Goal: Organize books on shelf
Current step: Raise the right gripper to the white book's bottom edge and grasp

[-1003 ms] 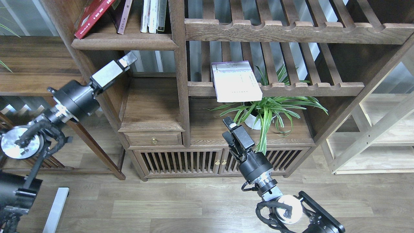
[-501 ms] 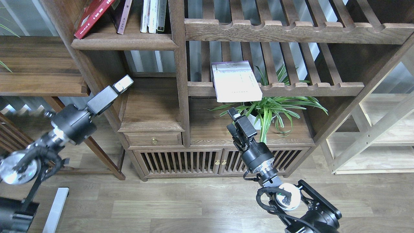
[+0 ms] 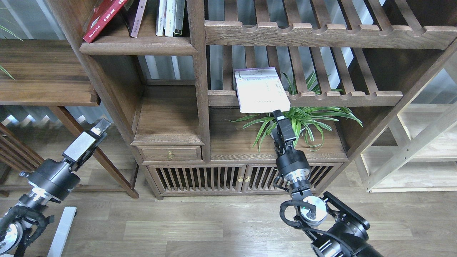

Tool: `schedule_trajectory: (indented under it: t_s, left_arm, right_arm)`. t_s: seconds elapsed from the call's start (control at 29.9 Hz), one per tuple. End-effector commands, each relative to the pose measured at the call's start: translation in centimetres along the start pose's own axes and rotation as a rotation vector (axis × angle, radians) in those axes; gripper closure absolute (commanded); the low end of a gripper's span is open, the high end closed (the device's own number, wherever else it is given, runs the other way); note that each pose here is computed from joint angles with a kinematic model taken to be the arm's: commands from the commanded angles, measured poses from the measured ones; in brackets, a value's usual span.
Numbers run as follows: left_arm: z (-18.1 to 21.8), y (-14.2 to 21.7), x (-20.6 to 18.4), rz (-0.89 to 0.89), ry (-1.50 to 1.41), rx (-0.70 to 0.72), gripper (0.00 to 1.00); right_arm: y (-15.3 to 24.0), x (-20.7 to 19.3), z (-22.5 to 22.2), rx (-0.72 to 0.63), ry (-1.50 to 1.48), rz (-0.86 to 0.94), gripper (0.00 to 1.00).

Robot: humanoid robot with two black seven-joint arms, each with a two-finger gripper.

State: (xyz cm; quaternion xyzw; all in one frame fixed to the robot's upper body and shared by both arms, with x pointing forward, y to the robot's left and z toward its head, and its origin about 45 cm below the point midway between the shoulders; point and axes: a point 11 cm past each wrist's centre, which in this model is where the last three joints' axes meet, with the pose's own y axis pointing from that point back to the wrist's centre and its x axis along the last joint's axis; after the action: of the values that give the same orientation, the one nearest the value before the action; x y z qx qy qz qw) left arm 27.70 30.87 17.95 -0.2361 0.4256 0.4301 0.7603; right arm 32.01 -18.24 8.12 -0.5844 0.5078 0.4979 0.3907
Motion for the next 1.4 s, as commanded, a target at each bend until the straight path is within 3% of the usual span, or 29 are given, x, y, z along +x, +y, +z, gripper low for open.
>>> schedule_trajectory:
  t_s: [0.0,0.84,1.37]
  left_arm:
    - [0.0,0.0,-0.1,-0.002,0.001,-0.001,0.06]
    - [0.8,1.1,0.7,0.03,-0.001,-0.034,0.06]
    - [1.6,1.7,0.9,0.043,-0.007,-0.061,0.06]
  right_arm:
    - [0.1,0.3,0.7,-0.028,0.01,0.01,0.01]
    - [-5.6,-2.0,-1.4,0.027,-0.021,0.022,0.01]
    - [-6.9,-2.2,-0.9,0.001,0.02,0.087,0.02]
